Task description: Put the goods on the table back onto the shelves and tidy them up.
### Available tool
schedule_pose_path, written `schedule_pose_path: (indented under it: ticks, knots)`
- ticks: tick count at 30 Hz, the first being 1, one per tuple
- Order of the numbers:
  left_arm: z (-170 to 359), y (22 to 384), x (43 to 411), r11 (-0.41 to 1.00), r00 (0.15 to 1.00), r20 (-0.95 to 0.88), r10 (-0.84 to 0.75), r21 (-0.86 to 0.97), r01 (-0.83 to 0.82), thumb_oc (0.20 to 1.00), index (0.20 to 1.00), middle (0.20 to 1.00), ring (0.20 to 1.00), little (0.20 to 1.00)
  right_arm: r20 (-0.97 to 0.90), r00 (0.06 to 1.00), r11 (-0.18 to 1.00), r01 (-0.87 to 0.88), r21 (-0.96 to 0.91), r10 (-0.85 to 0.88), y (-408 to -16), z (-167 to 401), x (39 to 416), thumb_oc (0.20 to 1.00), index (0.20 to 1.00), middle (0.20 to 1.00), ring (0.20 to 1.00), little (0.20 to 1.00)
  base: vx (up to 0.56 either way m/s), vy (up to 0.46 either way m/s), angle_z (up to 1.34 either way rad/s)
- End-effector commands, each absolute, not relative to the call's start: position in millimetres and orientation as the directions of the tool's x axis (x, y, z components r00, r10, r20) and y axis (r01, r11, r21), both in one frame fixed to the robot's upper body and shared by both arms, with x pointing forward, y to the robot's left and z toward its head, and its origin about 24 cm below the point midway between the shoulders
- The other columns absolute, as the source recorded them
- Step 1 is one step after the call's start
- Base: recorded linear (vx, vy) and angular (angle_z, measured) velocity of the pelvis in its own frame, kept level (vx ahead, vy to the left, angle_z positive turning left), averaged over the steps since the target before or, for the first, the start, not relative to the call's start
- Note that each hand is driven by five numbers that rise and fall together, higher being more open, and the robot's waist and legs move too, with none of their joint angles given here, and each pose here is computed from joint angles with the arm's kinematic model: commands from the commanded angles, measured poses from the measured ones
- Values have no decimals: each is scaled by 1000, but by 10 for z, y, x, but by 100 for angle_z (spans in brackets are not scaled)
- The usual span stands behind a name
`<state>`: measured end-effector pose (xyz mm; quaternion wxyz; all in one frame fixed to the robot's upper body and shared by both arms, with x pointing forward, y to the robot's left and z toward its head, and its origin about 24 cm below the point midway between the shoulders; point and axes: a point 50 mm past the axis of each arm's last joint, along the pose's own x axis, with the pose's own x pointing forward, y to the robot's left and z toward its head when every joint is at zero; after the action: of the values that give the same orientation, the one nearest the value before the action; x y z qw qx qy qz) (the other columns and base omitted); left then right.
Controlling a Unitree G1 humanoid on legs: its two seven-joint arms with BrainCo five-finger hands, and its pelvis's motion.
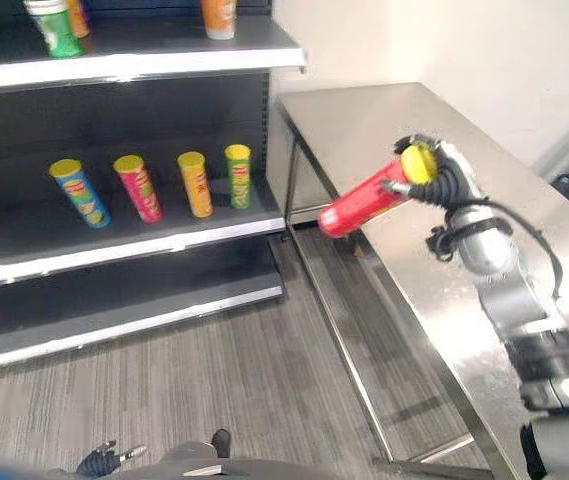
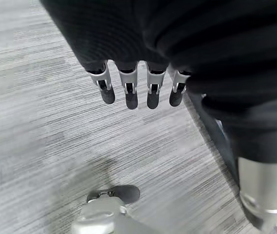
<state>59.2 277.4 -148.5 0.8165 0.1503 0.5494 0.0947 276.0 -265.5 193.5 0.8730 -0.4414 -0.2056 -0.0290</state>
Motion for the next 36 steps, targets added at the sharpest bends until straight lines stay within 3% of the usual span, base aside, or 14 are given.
schedule_pose_path:
  ticks: [1,8,13,19,26,36]
  knots:
    - [-1509,2698,674,926,389,-872,296,362,108,1000,1000,1000,1000,1000,564,790,555,364,-747,241,-2547,2456,2696,200,200,200,200,200,-70,-40,-20]
    - [-1439,2673,744,931,470,-850,240,339,136,1000,1000,1000,1000,1000,531,747,647,181,-741,400,-2177,2234,2453,200,200,200,200,200,-158,-113,-17]
    - [-1368,2745,809,932,512,-816,270,355,74,1000,1000,1000,1000,1000,557,731,645,212,-735,395,-2166,2273,2481,200,200,200,200,200,-221,-59,13]
    - [-1433,2822,628,926,424,-834,352,376,-28,1000,1000,1000,1000,1000,551,727,578,260,-774,410,-2167,2319,2487,200,200,200,200,200,-164,187,55]
    - [-1445,2846,650,917,406,-834,373,397,-28,1000,1000,1000,1000,1000,505,767,541,250,-803,395,-2274,2259,2361,200,200,200,200,200,52,450,55]
    - [-1218,2983,1169,889,561,-750,350,455,54,1000,1000,1000,1000,1000,501,758,551,228,-803,418,-2108,2208,2431,200,200,200,200,200,80,508,25]
